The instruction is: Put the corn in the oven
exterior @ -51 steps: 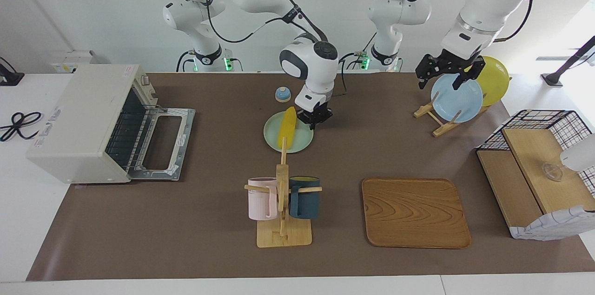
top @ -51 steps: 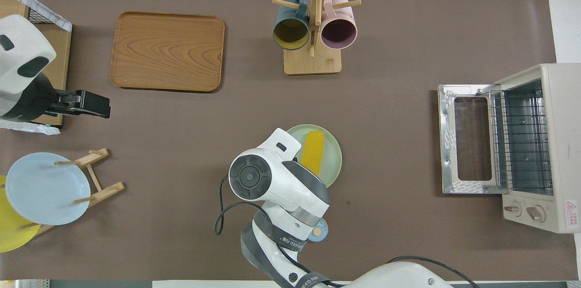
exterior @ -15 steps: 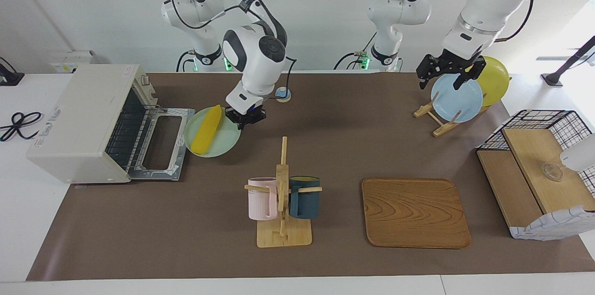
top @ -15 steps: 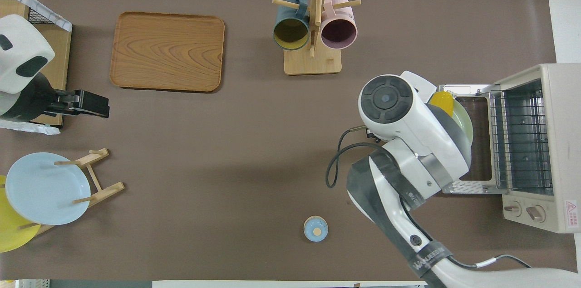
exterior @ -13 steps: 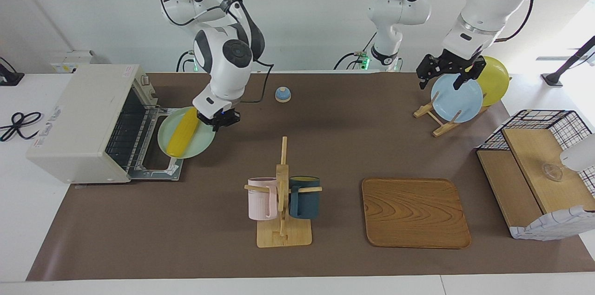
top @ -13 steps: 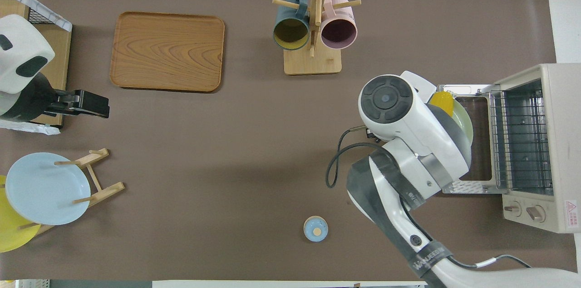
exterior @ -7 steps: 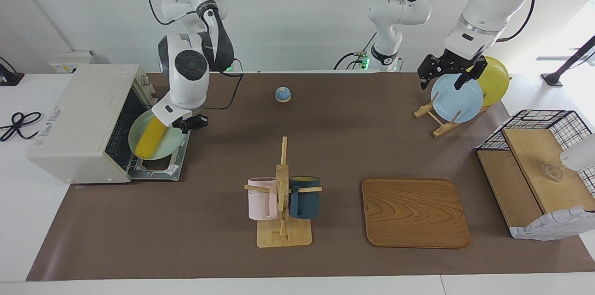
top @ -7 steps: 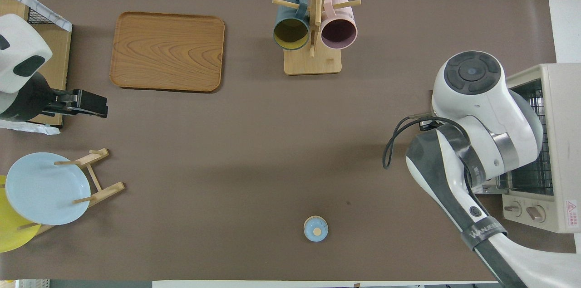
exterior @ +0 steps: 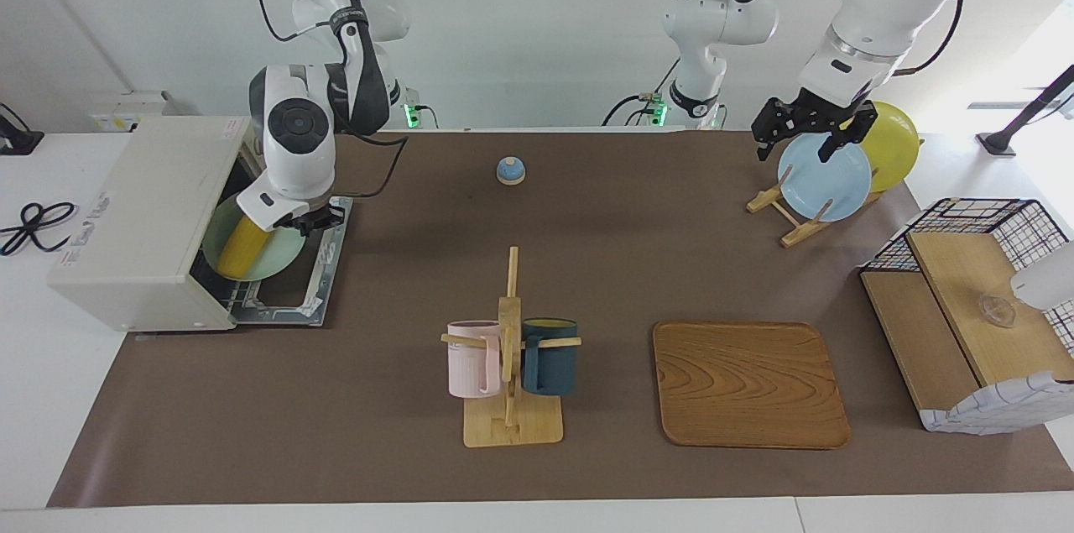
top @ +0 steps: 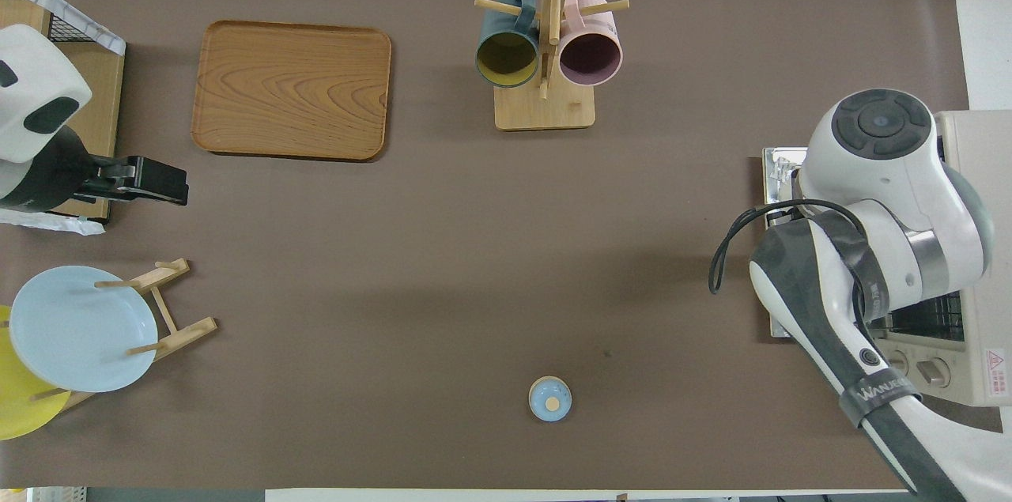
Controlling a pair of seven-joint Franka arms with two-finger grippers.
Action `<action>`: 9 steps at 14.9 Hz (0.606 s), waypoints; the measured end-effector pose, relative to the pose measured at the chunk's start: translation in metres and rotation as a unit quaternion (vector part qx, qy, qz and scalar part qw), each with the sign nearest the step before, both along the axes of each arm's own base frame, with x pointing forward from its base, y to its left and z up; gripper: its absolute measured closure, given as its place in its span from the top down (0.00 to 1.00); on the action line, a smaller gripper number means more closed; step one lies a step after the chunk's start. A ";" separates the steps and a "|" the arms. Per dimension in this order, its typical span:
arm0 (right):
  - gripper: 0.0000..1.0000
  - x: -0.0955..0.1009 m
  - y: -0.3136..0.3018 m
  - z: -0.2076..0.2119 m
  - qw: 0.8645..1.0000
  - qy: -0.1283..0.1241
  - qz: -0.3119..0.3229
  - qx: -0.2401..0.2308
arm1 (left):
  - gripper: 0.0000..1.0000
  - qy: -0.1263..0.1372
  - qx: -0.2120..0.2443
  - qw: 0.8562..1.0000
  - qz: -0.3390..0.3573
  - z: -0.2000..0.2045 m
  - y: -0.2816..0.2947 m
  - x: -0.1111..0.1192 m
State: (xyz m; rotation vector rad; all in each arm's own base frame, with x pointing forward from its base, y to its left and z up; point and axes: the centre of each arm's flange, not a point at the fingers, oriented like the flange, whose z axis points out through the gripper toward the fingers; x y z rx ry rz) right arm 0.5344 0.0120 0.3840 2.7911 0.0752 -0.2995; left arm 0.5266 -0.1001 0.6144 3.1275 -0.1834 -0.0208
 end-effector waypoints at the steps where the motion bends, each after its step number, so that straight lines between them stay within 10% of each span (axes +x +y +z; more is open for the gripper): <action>1: 0.03 -0.001 -0.009 0.000 1.000 0.003 0.000 0.002 | 1.00 0.000 0.000 1.000 -0.001 0.000 -0.001 0.000; 9: 0.03 -0.002 -0.049 -0.007 1.000 0.003 0.006 0.015 | 1.00 0.000 0.001 1.000 0.002 0.000 0.001 0.000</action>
